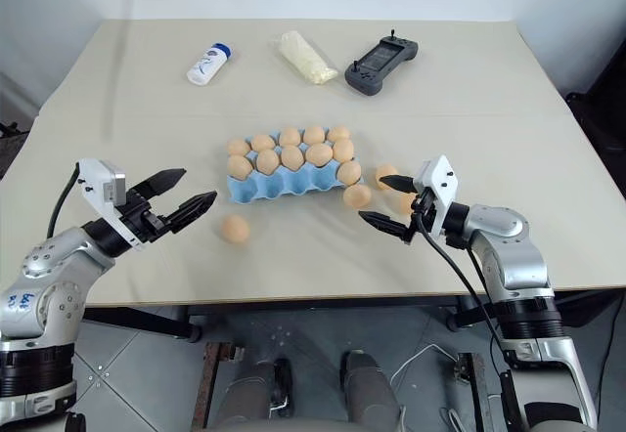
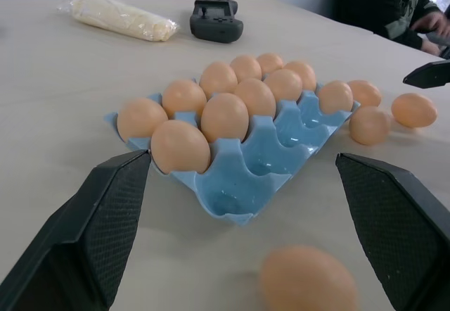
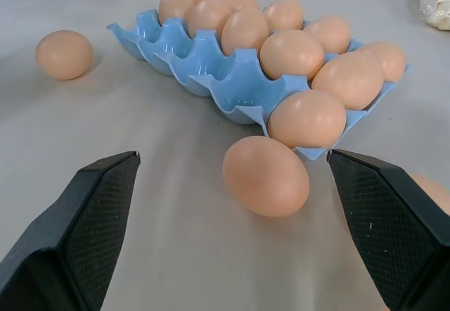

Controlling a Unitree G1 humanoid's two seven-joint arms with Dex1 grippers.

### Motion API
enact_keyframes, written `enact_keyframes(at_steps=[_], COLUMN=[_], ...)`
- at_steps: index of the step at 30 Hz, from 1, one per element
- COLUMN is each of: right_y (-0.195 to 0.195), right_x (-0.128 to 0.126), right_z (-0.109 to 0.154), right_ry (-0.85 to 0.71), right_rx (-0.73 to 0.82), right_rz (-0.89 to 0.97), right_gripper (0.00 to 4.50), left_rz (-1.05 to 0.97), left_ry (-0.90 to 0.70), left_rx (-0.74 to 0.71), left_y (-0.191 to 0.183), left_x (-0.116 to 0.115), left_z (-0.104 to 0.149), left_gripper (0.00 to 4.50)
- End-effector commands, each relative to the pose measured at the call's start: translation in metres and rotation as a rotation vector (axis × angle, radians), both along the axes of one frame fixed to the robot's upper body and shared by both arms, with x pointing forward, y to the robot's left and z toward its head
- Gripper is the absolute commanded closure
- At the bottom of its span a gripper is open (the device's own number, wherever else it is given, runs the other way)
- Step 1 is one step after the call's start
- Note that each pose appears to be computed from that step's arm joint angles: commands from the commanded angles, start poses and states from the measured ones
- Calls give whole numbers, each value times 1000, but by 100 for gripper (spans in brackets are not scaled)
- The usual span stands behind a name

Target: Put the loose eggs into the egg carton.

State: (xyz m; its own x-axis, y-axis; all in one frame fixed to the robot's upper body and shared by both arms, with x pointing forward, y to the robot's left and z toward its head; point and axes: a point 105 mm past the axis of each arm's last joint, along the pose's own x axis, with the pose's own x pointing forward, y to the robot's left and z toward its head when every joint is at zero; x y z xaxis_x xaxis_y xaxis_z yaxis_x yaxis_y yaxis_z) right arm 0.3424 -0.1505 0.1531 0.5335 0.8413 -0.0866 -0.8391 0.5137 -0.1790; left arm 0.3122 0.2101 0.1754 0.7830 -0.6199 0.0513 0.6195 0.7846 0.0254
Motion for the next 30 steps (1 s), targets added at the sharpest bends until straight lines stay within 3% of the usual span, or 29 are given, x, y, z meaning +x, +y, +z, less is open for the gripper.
enact_keyframes(at_steps=[1,11,15,24,30], right_y=[-5,-4,-11,-59,-82], right_x=[1,3,-10,-46,-43], right_z=[16,21,25,20,5], right_ry=[-60,-74,-74,-47,-24], right_rx=[22,27,46,8,25], right_rz=[-6,-13,-50,-262,-444], right_gripper=[3,3,3,3,3], left_rz=[25,47,-20,-141,-232], left_ry=[-45,-69,-39,-64,-118], left_rx=[21,17,-15,13,45], left_y=[3,1,-7,-17,-27], left_x=[2,4,0,5,7], left_z=[7,11,8,3,2], left_gripper=[0,0,0,0,0])
